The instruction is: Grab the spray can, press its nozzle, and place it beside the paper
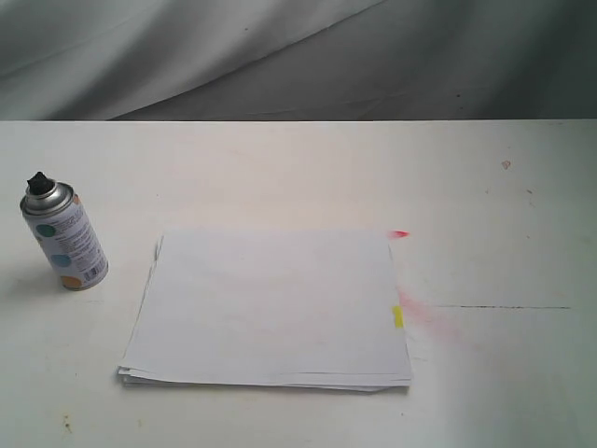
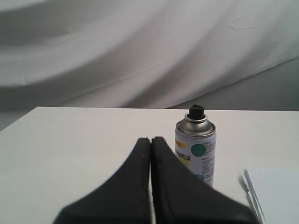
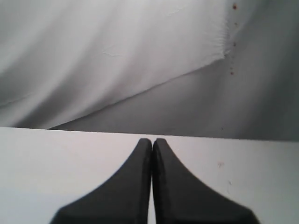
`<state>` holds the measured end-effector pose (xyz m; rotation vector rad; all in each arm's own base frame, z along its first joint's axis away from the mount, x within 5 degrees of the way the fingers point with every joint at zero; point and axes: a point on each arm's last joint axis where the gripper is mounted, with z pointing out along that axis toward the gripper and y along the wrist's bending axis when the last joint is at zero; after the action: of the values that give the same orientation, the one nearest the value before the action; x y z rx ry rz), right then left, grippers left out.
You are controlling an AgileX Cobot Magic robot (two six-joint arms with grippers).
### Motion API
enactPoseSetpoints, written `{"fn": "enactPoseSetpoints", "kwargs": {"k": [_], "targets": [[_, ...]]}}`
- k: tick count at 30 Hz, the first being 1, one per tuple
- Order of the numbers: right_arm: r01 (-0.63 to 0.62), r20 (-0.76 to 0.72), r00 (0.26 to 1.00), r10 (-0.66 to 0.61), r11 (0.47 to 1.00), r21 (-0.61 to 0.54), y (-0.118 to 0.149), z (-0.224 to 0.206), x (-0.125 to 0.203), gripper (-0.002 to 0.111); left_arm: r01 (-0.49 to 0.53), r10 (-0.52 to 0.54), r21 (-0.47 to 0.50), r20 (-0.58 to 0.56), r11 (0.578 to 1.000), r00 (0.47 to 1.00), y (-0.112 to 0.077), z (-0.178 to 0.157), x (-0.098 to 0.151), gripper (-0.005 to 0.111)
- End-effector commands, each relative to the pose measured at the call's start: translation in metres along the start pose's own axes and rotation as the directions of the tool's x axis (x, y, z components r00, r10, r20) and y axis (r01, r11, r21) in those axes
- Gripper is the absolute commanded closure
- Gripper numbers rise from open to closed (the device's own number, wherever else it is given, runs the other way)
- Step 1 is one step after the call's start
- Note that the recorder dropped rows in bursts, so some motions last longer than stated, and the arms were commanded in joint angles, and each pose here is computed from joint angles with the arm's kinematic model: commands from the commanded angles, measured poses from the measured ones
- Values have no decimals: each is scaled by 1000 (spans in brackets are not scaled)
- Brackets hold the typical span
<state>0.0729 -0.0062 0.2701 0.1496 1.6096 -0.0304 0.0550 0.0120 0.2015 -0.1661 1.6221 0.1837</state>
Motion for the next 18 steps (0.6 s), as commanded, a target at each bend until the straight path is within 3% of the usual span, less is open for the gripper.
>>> {"fn": "enactPoseSetpoints", "kwargs": {"k": [1,7,18], "targets": [[-95,4,995,95,990,108,-12,5,28,108,-5,5,-2,-1,1000,1000,0,0,1,105],[-26,-5,1000,26,992,124,-16,6,61,108,-5,5,-2,-1,1000,1000,0,0,1,105],[-19,-25,999,22,992,125,-16,6,65,108,-5,5,-2,-1,1000,1000,0,0,1,105]]}}
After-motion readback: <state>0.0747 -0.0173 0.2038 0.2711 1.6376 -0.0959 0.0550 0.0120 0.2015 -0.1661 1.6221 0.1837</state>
